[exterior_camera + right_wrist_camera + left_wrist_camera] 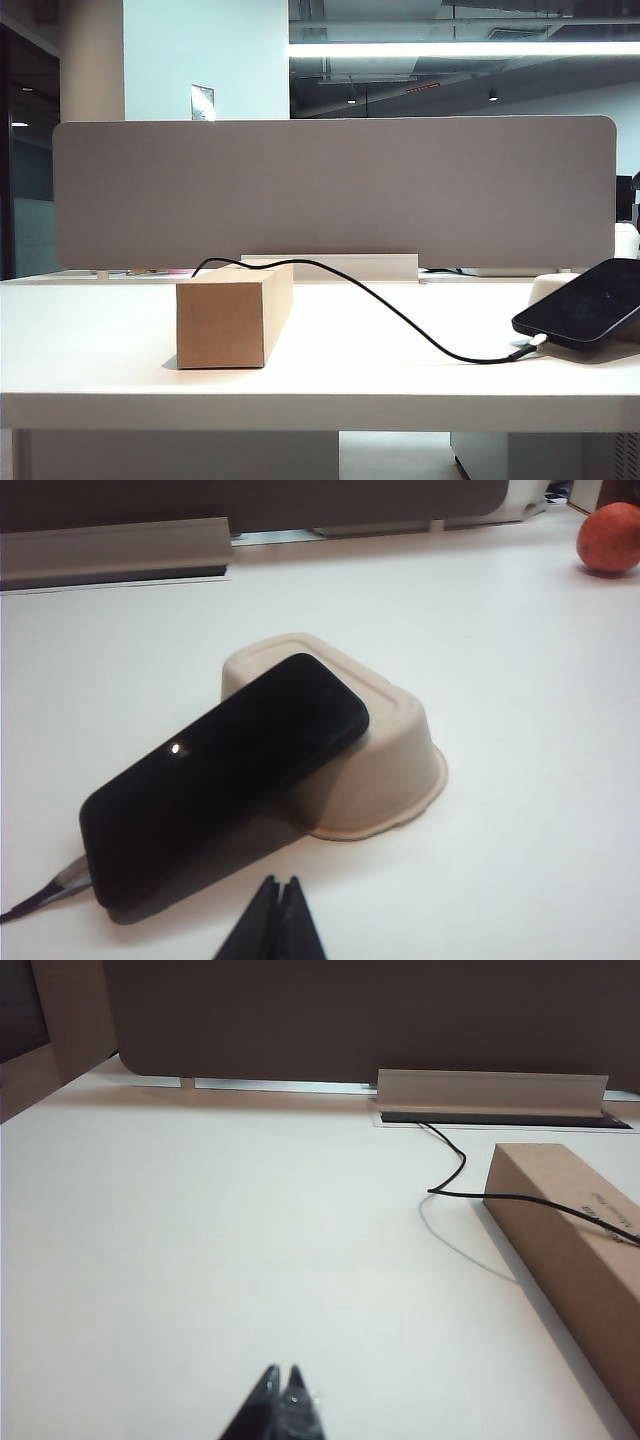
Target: Pick up the charging cable and the phone, plug the charging cable into the charging port on the phone, and finally place them back on the table.
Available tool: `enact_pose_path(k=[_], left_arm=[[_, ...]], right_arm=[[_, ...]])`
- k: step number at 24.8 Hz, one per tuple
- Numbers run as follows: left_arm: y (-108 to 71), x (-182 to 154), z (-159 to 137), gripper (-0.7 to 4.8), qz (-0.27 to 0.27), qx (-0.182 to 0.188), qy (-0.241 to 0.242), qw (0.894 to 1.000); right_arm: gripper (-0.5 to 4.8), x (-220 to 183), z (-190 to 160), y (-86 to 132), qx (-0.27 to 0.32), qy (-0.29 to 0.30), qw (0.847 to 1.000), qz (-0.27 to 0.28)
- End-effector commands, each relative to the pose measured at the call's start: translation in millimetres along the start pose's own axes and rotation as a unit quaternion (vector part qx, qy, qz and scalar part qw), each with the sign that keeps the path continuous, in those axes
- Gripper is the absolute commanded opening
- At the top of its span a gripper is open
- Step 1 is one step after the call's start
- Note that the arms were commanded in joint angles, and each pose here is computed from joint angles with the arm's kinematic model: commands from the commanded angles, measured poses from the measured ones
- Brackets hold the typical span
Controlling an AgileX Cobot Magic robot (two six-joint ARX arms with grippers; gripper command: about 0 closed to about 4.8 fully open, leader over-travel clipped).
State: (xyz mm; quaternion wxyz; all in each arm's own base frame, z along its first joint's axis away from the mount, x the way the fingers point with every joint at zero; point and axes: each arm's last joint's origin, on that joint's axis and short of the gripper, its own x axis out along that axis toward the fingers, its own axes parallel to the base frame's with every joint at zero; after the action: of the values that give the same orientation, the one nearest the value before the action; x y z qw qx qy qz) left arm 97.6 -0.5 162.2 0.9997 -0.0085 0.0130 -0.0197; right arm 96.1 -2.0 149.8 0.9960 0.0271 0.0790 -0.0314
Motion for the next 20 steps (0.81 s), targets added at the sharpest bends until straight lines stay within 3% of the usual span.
enact_pose_path(k=[1, 20], left_arm=[[-0.2, -0.2, 1.6, -0.06, 0.0, 0.001, -0.004, 1.0], [-0.2, -0.2, 1.6, -0.06, -0.001, 0.001, -0.004, 1.0]], right_arm=[[-0.05, 0.5, 0.1, 0.5, -0.002, -0.008, 1.0, 0.008], [-0.05, 0.5, -0.4, 0.3, -0.001, -0.005, 1.0, 0.005]])
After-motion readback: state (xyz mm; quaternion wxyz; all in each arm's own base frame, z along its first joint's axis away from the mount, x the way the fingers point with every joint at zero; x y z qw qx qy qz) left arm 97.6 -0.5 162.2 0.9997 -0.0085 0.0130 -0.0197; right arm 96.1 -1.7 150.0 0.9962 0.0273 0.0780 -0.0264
